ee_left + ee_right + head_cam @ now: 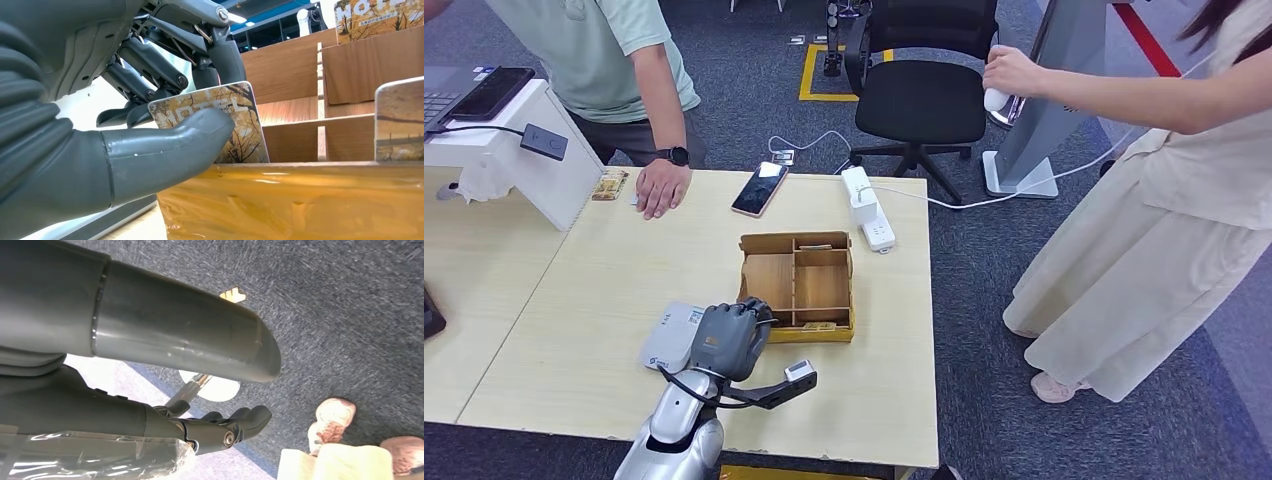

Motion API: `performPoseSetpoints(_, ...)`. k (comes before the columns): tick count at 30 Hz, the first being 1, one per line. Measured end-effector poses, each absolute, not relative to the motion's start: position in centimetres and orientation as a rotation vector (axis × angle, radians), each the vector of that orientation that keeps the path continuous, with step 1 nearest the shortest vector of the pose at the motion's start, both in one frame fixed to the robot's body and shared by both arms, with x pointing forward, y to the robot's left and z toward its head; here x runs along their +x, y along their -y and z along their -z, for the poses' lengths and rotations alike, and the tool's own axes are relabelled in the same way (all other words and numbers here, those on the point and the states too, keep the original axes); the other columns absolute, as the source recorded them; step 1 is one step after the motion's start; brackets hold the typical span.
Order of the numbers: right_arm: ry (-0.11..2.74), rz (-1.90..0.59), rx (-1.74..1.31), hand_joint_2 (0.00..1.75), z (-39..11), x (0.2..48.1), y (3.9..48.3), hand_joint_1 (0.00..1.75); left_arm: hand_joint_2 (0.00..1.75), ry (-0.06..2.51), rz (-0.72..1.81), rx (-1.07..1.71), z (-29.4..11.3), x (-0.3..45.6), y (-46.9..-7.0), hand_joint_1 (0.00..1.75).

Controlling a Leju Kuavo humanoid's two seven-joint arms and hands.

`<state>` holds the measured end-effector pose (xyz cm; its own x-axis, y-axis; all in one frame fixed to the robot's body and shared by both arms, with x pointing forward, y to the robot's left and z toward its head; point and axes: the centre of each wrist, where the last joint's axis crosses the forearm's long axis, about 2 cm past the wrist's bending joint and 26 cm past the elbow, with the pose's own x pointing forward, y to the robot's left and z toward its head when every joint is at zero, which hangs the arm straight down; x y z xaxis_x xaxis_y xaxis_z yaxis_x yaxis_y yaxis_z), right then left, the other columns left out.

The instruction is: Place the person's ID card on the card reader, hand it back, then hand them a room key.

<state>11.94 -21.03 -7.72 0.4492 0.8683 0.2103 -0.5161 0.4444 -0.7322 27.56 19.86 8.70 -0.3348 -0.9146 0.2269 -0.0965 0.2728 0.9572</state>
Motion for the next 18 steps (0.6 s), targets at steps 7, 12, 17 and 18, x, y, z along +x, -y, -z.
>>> performPoseSetpoints(7,0.616,-0.944,-0.649,0.00,7.7,11.8,20.8,0.00,1.75,1.702,1.161,0.956,-9.3,28.1,-20.1,1.75)
performPoseSetpoints(12,0.611,-0.955,-0.656,0.00,7.7,11.7,20.6,0.00,1.75,1.751,1.129,0.976,-10.6,28.7,-20.4,1.75)
performPoseSetpoints(17,0.601,-0.970,-0.660,0.00,7.8,11.2,20.4,0.00,1.75,1.808,1.084,1.018,-12.6,29.5,-20.8,1.75)
performPoseSetpoints(18,0.599,-0.972,-0.660,0.00,7.8,11.1,20.4,0.00,1.75,1.817,1.076,1.024,-12.9,29.7,-20.9,1.75)
